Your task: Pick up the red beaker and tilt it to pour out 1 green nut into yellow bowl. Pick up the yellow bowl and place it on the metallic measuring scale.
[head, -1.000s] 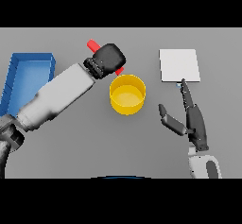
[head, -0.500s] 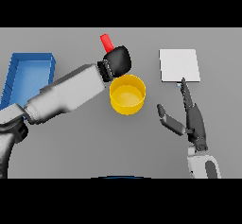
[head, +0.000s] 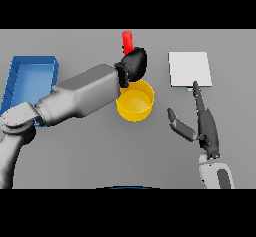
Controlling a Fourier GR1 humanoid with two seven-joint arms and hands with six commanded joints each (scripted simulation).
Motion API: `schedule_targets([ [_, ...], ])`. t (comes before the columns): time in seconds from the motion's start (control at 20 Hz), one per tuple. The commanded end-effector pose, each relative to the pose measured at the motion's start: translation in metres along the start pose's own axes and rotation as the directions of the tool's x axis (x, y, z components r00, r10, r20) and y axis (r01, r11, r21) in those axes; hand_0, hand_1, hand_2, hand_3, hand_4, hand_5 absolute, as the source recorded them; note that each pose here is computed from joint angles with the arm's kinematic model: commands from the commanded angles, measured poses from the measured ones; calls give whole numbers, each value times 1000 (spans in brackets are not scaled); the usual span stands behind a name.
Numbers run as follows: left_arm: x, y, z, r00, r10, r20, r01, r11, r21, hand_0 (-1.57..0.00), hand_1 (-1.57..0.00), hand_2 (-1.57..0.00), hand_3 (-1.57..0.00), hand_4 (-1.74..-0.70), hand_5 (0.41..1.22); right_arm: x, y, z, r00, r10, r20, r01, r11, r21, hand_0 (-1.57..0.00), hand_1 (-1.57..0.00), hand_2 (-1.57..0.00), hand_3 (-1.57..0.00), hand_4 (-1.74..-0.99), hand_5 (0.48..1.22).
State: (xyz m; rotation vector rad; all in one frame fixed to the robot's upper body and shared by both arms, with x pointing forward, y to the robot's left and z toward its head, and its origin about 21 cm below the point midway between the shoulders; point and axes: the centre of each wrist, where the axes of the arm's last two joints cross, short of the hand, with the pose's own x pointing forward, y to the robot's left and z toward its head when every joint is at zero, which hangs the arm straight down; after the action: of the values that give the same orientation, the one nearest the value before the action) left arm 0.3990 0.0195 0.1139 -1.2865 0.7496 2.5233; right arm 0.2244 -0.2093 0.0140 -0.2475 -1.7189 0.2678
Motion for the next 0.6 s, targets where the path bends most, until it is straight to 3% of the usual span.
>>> schedule_targets([
  [0.0, 1, 4, 0, 1000, -23, 1, 23, 1000, 0, -1571, -1571, -1571, -1571, -1722, 1221, 1, 0, 1, 1000, -17, 5, 17, 1000, -2, 1, 1, 1, 1, -1154, 634],
  [0.2, -21, 11, 3, 996, -87, 4, 87, 996, -6, -1571, -1571, -1571, -1571, -1721, 1221, -6, -1, 7, 999, -29, 16, 29, 1000, 3, 1, 1, 1, 1, -1153, 636],
  [0.4, -86, 18, 23, 986, -115, -123, 114, 993, -18, -1571, -1571, -1571, -1571, -1725, 1221, -3, -1, 2, 999, -28, 40, 27, 1000, 13, 1, 1, 1, 1, -1154, 654],
  [0.5, -119, 16, 35, 976, -63, -206, 65, 998, 5, -1571, -1571, -1571, -1179, -1731, 1221, -2, 1, 1, 999, -22, 40, 21, 1000, 9, 1, 1, 1, 1, -1160, 660],
  [0.55, -139, 12, 42, 956, -11, -293, 15, 1000, 10, -1571, -1571, -1571, -1257, -1726, 1221, -1, 2, 0, 999, -20, 37, 20, 1000, 11, 1, 1, 1, 1, -1160, 663],
])
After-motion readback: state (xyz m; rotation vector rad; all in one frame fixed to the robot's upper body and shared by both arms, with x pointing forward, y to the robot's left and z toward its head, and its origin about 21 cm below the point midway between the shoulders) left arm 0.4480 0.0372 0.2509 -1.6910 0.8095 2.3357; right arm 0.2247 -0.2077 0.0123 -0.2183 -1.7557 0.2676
